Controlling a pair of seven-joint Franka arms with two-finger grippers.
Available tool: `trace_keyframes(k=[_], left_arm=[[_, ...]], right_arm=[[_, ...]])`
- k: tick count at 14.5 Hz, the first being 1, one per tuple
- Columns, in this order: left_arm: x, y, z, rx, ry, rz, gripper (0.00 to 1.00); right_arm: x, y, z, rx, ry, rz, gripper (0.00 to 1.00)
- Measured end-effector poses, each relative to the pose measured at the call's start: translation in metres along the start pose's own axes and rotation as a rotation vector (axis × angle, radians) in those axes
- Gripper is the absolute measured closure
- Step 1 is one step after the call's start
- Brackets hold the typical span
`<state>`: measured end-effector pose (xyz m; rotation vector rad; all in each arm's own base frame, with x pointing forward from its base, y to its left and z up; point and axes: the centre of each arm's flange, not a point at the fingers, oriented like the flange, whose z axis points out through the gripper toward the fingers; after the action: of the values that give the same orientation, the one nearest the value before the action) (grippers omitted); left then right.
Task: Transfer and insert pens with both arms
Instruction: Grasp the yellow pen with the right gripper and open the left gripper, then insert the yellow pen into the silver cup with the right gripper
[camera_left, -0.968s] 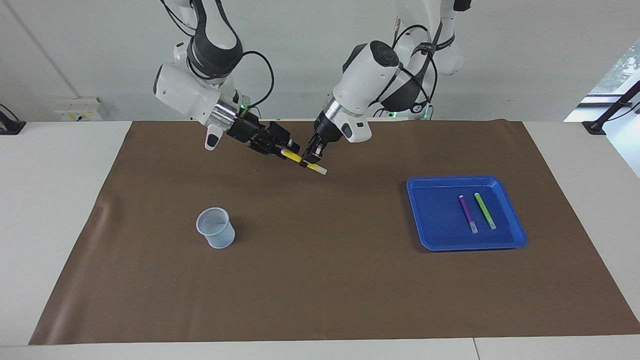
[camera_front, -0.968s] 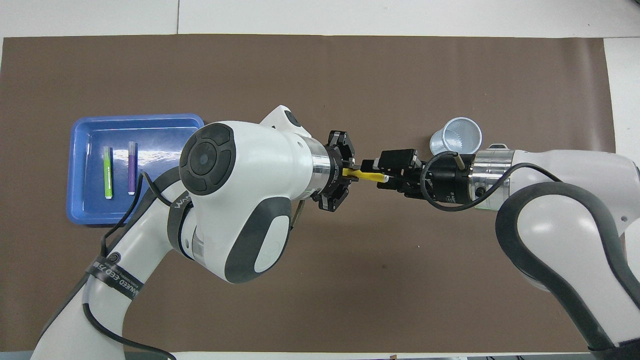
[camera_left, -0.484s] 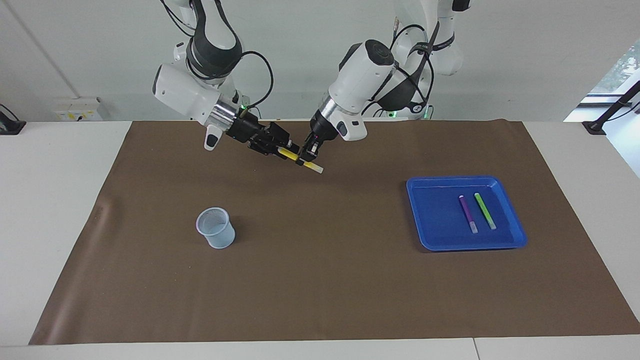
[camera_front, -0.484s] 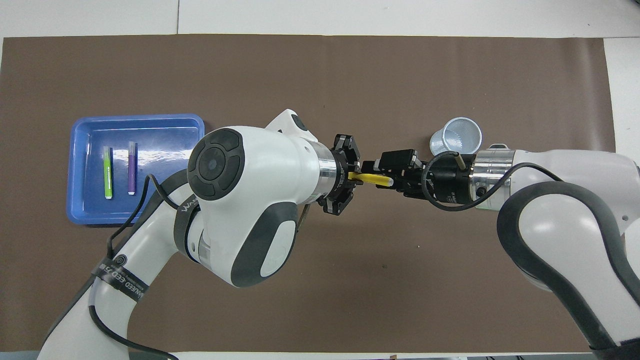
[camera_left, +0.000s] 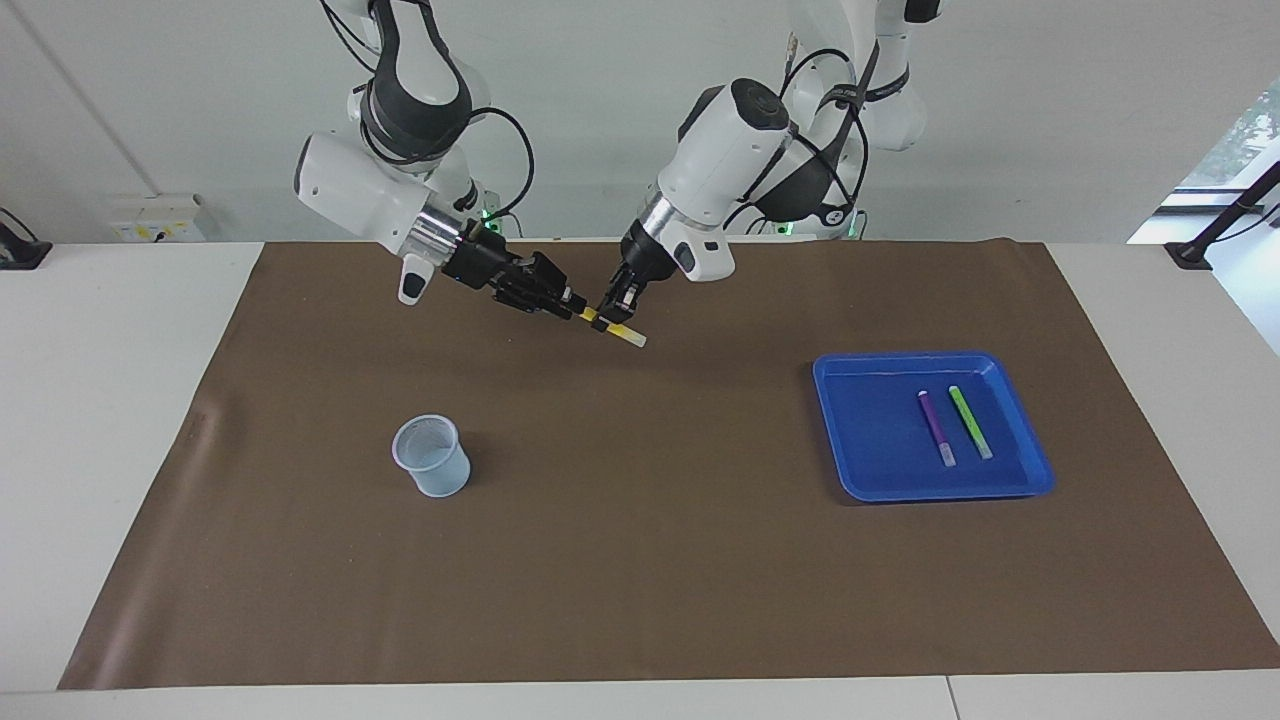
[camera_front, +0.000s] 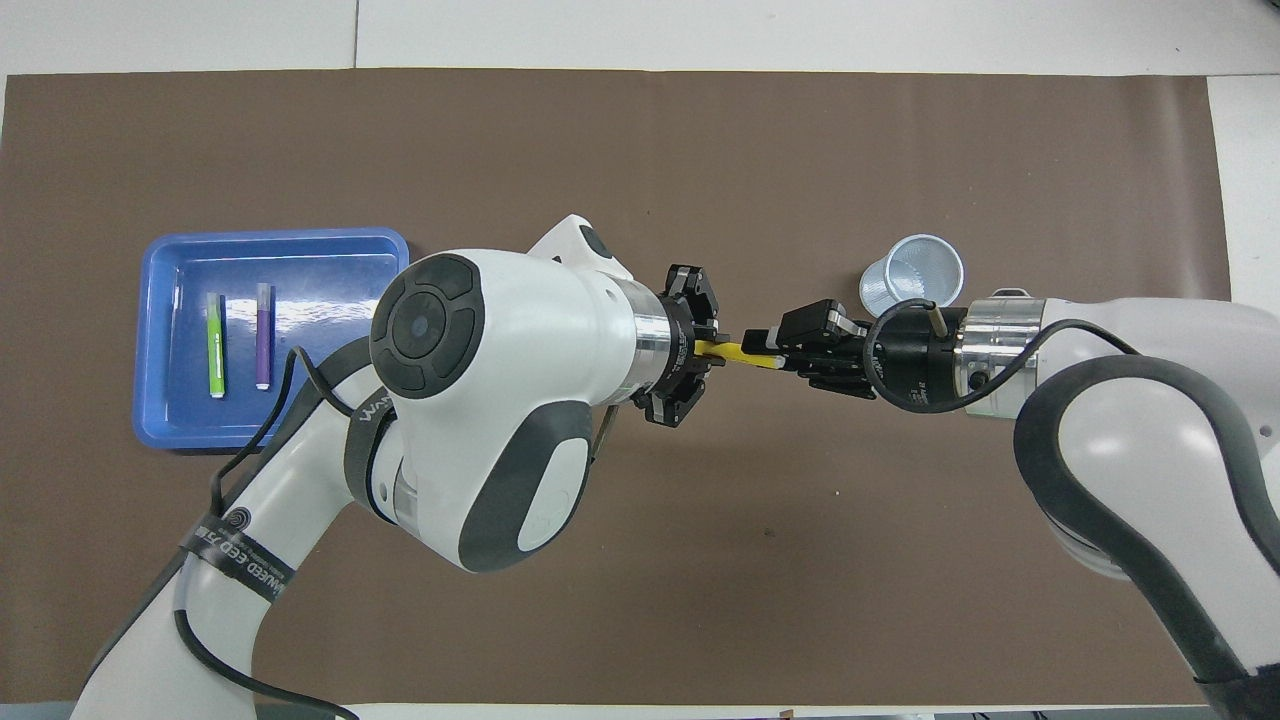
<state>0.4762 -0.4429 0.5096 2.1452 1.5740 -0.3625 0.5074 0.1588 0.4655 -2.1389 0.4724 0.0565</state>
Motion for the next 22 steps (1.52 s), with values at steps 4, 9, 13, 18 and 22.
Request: trace_keyframes(k=[4, 9, 13, 18, 22], left_arm=[[0.0, 0.0, 0.0, 0.0, -0.001, -0.001, 0.83], [0.0, 0.0, 0.0, 0.0, -0.001, -0.001, 0.83], [-0.001, -0.001, 0.002, 0.004, -0.001, 0.004, 0.66], [0.004, 0.001, 0.003, 0.008, 0.008, 0.108, 0.08], [0.039, 0.003, 0.003, 0.091, 0.044, 0.308, 0.0]], right_arm=[[0.0, 0.0, 0.0, 0.001, -0.001, -0.001, 0.8], [0.0, 0.0, 0.0, 0.001, -0.001, -0.003, 0.8], [-0.002, -0.004, 0.0, 0.003, -0.003, -0.011, 0.8], [0.001, -0.007, -0.01, -0.114, -0.023, -0.155, 0.8], [0.034, -0.019, -0.06, -0.323, -0.027, -0.366, 0.8]])
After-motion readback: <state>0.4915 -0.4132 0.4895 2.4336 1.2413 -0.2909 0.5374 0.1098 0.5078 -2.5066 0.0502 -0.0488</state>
